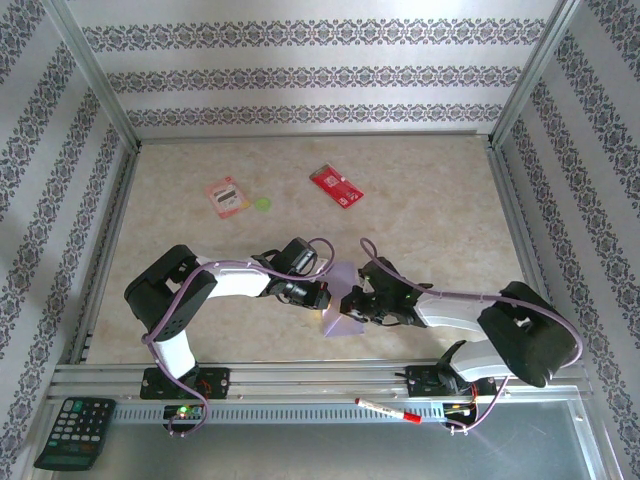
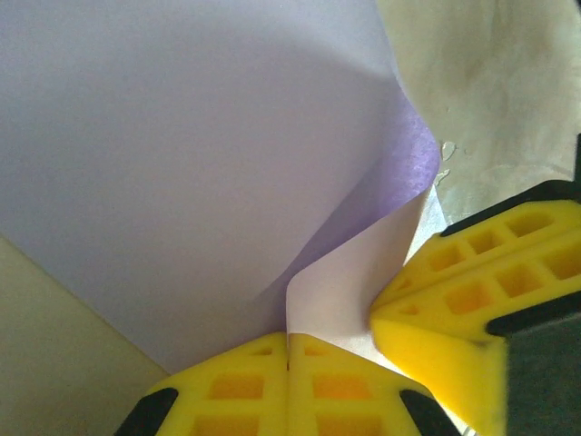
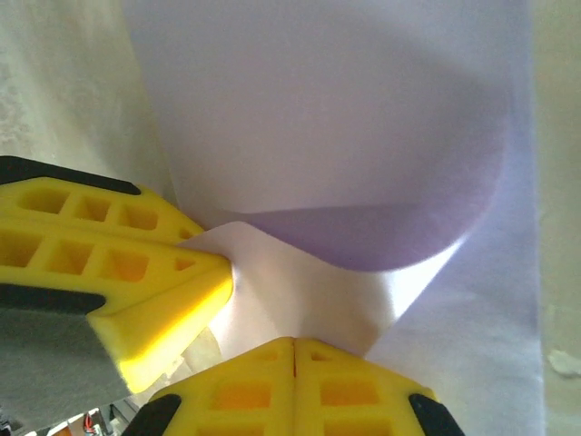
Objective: Fold a paper plane with a square sheet of paper (pick it up from the middle)
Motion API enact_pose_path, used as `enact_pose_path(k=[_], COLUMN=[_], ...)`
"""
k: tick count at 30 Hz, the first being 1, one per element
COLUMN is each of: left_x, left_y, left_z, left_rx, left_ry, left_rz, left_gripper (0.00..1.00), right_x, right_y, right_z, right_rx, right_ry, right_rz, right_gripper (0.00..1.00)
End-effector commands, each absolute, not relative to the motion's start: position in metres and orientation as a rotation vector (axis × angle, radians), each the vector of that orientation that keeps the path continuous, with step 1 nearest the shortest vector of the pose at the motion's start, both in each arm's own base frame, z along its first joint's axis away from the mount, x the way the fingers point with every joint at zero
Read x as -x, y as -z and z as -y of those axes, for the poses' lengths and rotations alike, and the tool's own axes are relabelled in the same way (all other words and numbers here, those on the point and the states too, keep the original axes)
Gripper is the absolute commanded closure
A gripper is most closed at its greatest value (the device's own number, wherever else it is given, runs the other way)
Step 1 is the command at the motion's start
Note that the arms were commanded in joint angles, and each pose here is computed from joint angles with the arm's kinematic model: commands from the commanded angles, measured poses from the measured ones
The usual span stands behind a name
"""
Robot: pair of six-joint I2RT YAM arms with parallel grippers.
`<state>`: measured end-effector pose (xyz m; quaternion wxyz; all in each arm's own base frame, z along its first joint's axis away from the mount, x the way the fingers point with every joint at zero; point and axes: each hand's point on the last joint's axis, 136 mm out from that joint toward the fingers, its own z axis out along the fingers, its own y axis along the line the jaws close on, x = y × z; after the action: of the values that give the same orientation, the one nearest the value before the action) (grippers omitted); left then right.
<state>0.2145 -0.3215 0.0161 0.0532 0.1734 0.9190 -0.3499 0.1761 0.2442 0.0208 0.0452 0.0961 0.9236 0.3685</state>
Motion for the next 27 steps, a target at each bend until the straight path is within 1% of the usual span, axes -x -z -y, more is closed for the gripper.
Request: enact_pose_path(k=[1, 5, 11, 17, 27], left_x=[-0.194, -0.195, -0.194, -0.194, -0.193], left_y=[0.029, 0.028, 0.028, 0.028, 0.029], left_z=[0.291, 0.292, 0.291, 0.291, 0.291], left_rx=[-0.514, -0.519, -0.523, -0.524, -0.523], left_ry=[0.846, 0.847, 0.843, 0.841, 0.842], left_rz=[-2.972, -2.970, -2.974, -2.976, -2.979], left_gripper=[1.00, 1.00, 1.00, 1.00, 1.00], right_x=[-0.183, -0.189, -0.190, -0.189, -0.177], right_y=[-0.042, -0.048, -0.030, -0.014, 0.007], right_z=[-0.248, -0.252, -0.250, -0.234, -0.219], right_rx=[-0.240, -0.229, -0.226, -0.249, -0.269], right_ry=[-1.159, -1.165, -1.135, -1.092, -1.029], right_rz=[-2.782, -2.770, -2.817, -2.845, -2.906], right_gripper=[1.00, 1.00, 1.00, 1.00, 1.00])
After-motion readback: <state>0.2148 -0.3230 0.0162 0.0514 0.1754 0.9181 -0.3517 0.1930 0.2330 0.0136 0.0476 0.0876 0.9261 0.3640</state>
